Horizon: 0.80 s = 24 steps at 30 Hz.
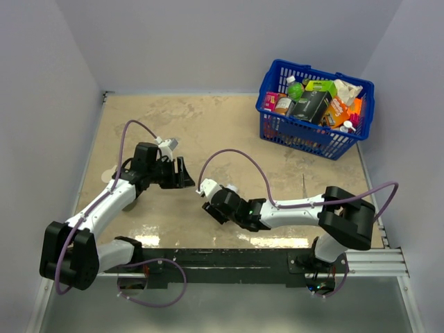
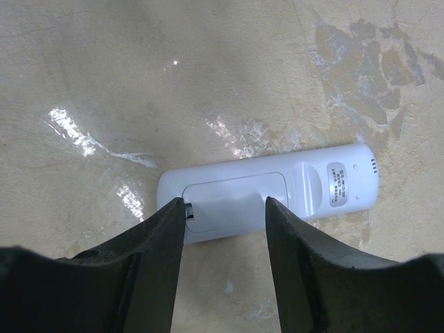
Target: Unload the batteries from the remote control
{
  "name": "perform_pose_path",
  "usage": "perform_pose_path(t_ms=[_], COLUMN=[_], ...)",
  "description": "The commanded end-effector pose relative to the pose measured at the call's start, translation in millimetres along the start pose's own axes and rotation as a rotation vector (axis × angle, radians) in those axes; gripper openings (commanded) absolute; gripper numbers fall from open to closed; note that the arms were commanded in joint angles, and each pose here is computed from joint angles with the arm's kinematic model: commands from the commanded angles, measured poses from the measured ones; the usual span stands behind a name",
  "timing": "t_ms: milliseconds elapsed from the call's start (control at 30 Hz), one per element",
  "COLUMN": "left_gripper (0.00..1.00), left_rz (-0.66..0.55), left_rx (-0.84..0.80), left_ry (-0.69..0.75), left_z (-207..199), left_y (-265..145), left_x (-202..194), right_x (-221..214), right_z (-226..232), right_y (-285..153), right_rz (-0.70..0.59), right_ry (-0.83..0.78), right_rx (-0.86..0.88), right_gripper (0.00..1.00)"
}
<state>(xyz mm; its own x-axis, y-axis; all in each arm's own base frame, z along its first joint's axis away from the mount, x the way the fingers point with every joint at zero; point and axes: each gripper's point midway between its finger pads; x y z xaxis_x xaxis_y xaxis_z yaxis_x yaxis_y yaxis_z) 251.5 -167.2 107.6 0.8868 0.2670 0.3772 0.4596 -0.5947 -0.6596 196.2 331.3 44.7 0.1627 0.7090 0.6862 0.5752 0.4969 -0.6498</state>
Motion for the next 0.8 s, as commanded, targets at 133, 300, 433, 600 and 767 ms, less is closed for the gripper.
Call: perform_pose_path(t_ms=[133, 300, 433, 600, 767], left_gripper=[0.66, 0.66, 0.66, 0.66, 0.66], left_rz=[-0.030, -0.028, -0.029, -0.033, -0.032], left_rx=[-0.024, -0.025, -0.023, -0.024, -0.023], left_ry=[0.027, 0.025, 0.027, 0.030, 0.029], left_z=[-5, -5, -5, -6, -5], left_y=[-3, -2, -2, -3, -3], left_x=[5, 6, 6, 6, 5], right_x=[10, 13, 16, 20, 27], right_z=[-7, -10, -13, -20, -23], right_y=[2, -1, -6, -11, -17], right_rz=[0.001, -0.006, -0.014, -0.020, -0.043], right_ry=[-0.019, -0.018, -0.016, -0.011, 0.007], right_rx=[-0.068, -0.089, -0.103, -0.137, -0.145], right_gripper=[0.51, 0.50, 0.50, 0.49, 0.48])
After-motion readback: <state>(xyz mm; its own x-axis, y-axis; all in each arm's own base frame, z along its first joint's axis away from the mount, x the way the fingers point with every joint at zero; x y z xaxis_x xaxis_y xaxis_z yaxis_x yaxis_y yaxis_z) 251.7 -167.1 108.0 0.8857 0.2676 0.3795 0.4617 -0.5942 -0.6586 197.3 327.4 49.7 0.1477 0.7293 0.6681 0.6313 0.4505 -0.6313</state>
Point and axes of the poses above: each gripper's point midway between its finger pads, its own y axis out along the fingers, its own z axis along the line the jaws close on, x = y × z, and after that the axes turned 12 degrees about -y, right-handed
